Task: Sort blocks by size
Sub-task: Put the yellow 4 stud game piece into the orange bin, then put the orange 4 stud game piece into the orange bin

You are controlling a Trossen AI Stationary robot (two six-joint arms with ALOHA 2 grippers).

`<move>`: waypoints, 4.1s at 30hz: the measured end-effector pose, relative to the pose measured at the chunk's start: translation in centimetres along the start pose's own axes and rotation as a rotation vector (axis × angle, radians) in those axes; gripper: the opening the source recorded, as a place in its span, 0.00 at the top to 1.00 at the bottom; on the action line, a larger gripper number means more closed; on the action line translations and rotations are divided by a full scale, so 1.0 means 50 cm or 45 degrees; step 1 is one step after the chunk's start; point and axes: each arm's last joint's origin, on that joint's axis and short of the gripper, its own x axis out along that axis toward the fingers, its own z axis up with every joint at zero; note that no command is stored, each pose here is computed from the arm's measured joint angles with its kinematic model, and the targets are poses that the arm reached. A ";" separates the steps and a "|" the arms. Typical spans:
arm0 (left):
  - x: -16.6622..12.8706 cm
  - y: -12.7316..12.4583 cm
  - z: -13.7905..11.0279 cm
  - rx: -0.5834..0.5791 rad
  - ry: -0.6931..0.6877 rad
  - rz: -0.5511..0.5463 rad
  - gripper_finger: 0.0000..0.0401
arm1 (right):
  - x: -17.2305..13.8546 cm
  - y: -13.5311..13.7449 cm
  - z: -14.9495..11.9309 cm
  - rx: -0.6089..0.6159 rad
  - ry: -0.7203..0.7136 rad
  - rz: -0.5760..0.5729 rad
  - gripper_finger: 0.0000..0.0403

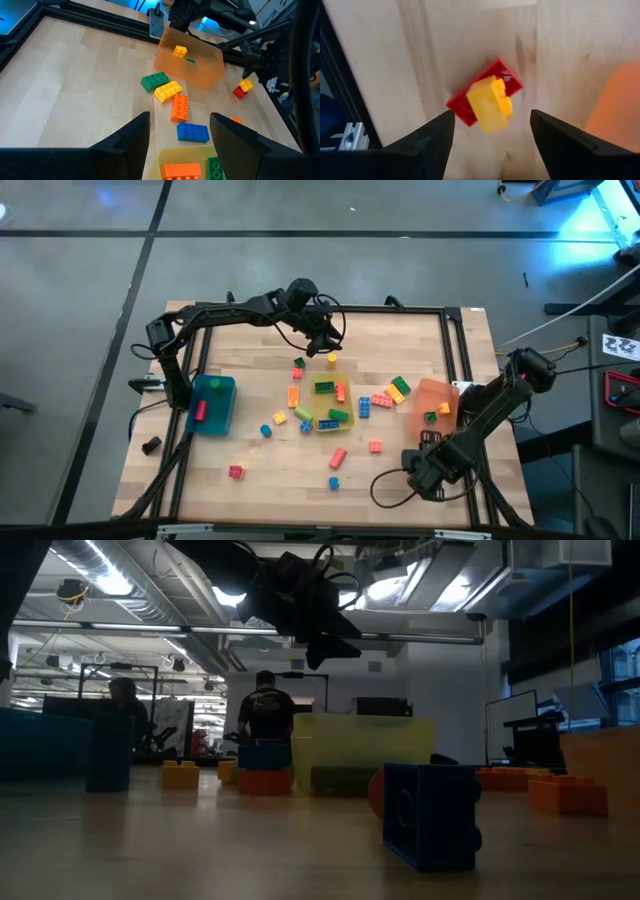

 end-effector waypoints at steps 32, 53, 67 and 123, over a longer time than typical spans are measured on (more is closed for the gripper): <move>0.000 0.000 0.000 -0.001 -0.001 0.001 0.52 | 0.036 -0.008 0.019 0.063 0.069 -0.105 0.76; -0.036 0.047 0.000 -0.028 -0.031 0.084 0.52 | -0.077 -0.085 0.009 -0.012 0.115 -0.773 0.70; -0.102 0.100 -0.093 -0.039 0.569 0.483 0.52 | -0.017 -0.188 0.016 0.036 0.307 -0.975 0.61; 0.041 -0.071 -0.260 0.110 0.984 0.503 0.52 | -0.012 -0.214 0.036 0.143 0.301 -0.932 0.46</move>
